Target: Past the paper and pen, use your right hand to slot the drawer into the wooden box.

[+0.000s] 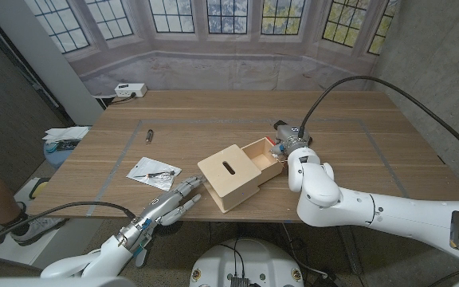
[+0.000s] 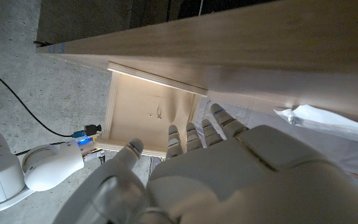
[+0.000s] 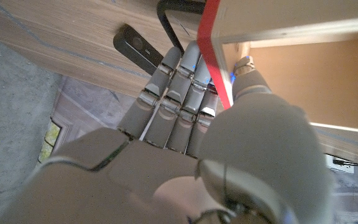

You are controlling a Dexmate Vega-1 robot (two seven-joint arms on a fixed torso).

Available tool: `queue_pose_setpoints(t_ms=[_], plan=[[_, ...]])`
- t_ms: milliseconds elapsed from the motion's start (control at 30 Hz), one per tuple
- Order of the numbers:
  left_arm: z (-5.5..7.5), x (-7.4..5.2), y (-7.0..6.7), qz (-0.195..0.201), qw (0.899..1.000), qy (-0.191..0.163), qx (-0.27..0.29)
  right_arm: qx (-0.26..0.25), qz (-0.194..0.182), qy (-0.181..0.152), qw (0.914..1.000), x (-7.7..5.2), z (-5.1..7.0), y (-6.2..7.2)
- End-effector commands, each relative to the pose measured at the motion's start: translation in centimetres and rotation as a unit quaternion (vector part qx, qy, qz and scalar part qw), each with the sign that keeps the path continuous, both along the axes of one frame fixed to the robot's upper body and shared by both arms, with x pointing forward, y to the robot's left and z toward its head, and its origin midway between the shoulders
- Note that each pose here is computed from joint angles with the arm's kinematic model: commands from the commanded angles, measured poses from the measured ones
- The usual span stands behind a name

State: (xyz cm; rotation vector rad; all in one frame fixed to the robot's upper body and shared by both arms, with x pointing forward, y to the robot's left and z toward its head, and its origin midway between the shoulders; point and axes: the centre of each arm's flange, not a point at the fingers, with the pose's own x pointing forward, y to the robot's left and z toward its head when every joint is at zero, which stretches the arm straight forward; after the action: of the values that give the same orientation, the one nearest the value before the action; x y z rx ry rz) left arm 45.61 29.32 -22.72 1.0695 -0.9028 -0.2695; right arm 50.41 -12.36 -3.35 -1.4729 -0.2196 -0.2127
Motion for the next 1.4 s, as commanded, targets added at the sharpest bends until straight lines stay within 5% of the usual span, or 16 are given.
queue_pose_setpoints(t_ms=[33,1400], plan=[[-0.2,0.4,0.3,-0.003,1.0,0.005,-0.012,-0.002,0.004,0.0,1.0,-0.1,0.2,0.6],[0.7,2.1,-1.9,-0.033,0.999,-0.013,-0.007,-0.002,0.024,0.009,0.9997,-1.6,0.5,2.5]])
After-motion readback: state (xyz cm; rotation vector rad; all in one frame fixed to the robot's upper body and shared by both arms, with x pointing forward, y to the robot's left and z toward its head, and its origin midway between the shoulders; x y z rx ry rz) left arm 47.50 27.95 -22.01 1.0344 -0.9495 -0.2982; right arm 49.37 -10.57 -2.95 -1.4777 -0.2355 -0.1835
